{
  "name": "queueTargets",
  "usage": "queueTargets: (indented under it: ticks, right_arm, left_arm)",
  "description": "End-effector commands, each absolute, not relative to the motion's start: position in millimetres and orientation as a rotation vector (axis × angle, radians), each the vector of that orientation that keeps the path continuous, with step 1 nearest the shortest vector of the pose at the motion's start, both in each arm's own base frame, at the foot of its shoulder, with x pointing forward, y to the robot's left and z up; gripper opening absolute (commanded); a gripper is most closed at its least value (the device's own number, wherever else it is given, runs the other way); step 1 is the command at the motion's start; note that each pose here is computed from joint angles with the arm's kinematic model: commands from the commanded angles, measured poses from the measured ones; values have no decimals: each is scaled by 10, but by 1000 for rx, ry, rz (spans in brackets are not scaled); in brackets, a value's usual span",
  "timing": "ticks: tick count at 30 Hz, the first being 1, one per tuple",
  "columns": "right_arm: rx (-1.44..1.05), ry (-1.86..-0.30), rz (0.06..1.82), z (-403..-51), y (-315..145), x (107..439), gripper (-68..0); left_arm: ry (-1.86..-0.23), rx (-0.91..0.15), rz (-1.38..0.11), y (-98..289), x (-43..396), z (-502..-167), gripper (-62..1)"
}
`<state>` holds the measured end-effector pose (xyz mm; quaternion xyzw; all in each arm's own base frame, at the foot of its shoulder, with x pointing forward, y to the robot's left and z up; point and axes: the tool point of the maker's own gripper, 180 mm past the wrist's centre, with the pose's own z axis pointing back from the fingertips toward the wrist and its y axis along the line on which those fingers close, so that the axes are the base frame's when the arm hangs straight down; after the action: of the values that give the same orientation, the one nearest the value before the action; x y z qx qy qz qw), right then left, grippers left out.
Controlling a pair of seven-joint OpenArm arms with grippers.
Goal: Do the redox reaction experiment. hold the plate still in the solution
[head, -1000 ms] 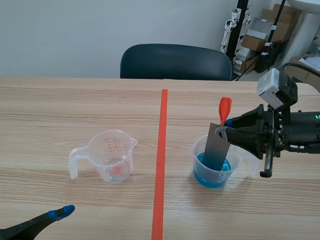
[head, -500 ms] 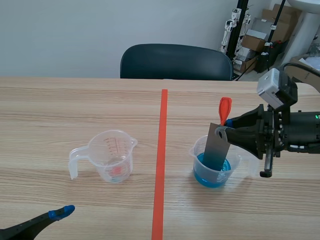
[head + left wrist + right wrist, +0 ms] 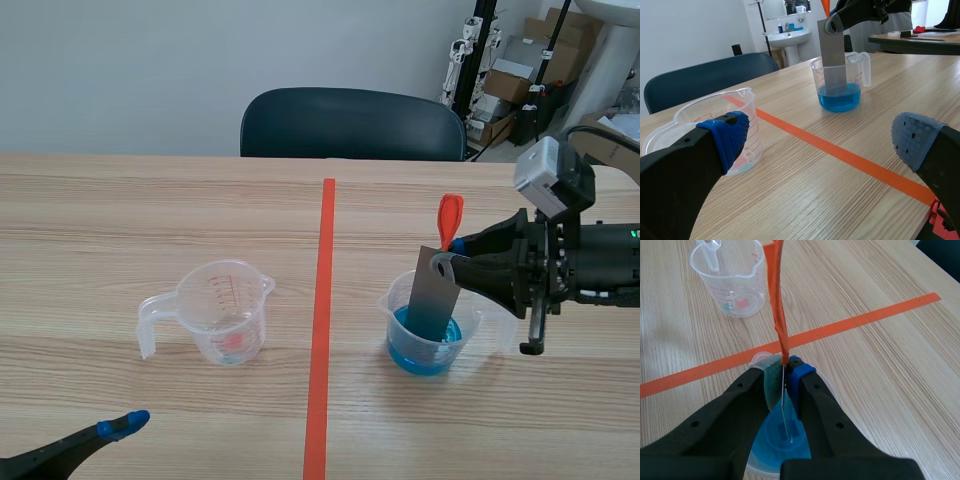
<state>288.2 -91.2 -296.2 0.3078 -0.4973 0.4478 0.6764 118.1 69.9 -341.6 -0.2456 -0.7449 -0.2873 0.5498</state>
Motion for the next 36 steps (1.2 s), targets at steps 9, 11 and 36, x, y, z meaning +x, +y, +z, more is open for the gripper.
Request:
queueTargets:
  ticks: [9,11,36]
  right_arm:
    - [702,-1166,999,-2823,-915,2946,-671]
    - [702,-1166,999,-2823,-915,2946,-671]
    - [710,-1179,996,-2796,-908,2949,-671]
  left_arm:
    - [-1805,-599,-660,713,1135,-3328,-7]
    - [-1805,-599,-660,713,1135,-3328,-7]
    - [-1805,-599,-660,713,1135,-3328,-7]
